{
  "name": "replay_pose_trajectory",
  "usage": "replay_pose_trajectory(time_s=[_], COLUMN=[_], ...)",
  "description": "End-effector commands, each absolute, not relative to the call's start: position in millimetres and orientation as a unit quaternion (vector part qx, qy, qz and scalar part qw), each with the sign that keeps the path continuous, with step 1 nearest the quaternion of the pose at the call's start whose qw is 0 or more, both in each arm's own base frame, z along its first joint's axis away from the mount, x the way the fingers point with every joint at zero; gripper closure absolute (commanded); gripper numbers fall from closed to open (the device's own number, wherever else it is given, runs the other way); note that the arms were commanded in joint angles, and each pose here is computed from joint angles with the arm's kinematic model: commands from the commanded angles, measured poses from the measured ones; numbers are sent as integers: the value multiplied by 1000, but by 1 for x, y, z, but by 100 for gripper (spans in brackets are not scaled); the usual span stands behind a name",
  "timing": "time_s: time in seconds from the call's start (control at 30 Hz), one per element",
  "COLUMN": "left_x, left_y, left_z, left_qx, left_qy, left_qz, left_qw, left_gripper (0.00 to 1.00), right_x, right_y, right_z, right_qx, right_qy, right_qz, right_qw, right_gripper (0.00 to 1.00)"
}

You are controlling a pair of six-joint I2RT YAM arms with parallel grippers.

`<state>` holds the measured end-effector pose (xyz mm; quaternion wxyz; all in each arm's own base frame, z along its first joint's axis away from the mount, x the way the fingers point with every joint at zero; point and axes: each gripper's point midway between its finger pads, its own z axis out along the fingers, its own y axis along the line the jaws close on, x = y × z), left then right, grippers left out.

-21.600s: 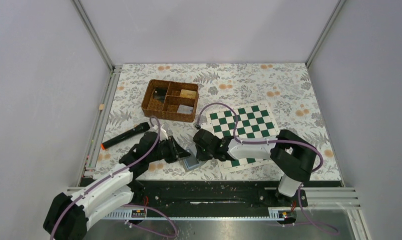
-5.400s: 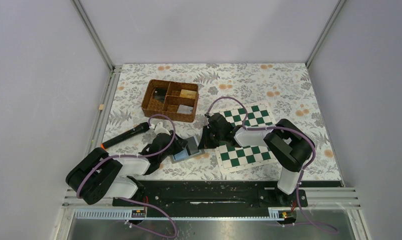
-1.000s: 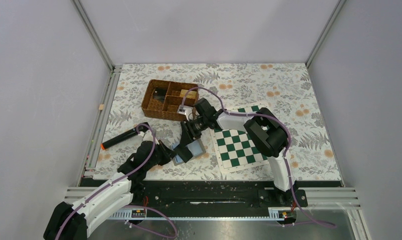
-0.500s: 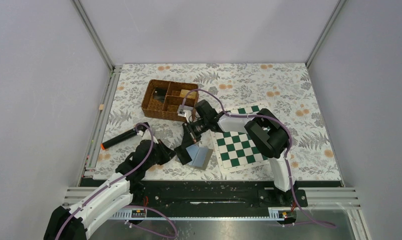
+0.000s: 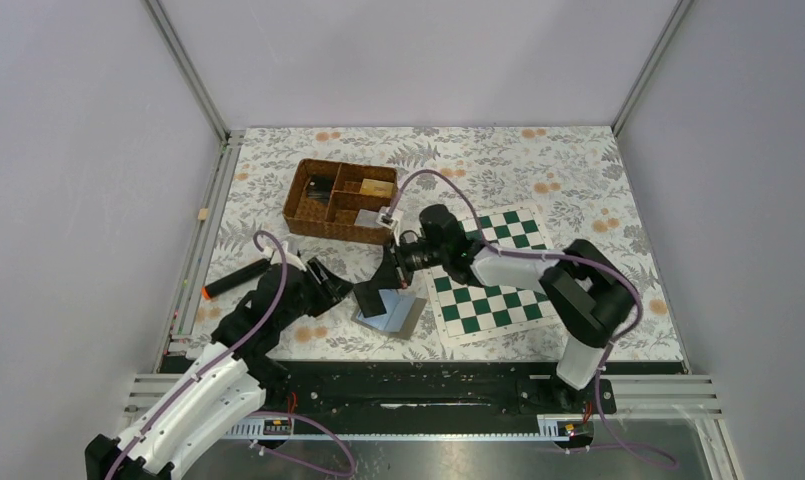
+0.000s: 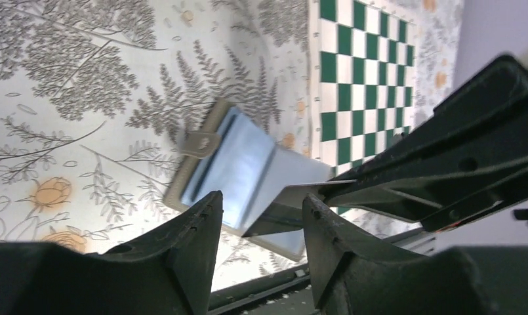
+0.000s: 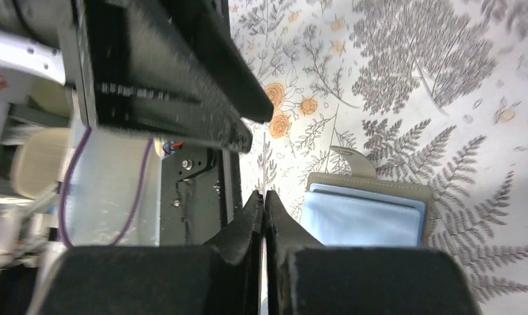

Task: Take the credit cards out of the card holder
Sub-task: Remove the credit card from the card holder, then place the credit card in the storage box.

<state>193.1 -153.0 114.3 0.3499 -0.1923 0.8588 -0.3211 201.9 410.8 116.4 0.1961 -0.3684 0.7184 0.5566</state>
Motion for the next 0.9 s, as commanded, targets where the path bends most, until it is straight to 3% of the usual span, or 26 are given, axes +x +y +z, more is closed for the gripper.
replay_pose_trajectory(time_s=[0.0,0.13,0.3,0.43,0.87], left_x=[191,182,173,171,175], left_y=[-163,-171,-177,-179,-206], left_z=[165,194,231,240,224], left_qx=[-187,-179,-178,-166,-168], left_qy=[841,835,807,808,791], left_qz=[-367,-398,-449,-452,-511], left_qw=[352,336,339,339,291], left_gripper=[51,48,41,38,38], right_x=[214,211,220,218,178], right_y=[409,392,373,362,376], right_z=[177,209,215,237,242], right_qx=[-446,-472,-533,-543,-574], right_qy=[597,528,471,379,287], right_qz=[526,463,248,135,39], right_qw=[409,533,657,737,766], right_gripper=[100,100,91,100,100])
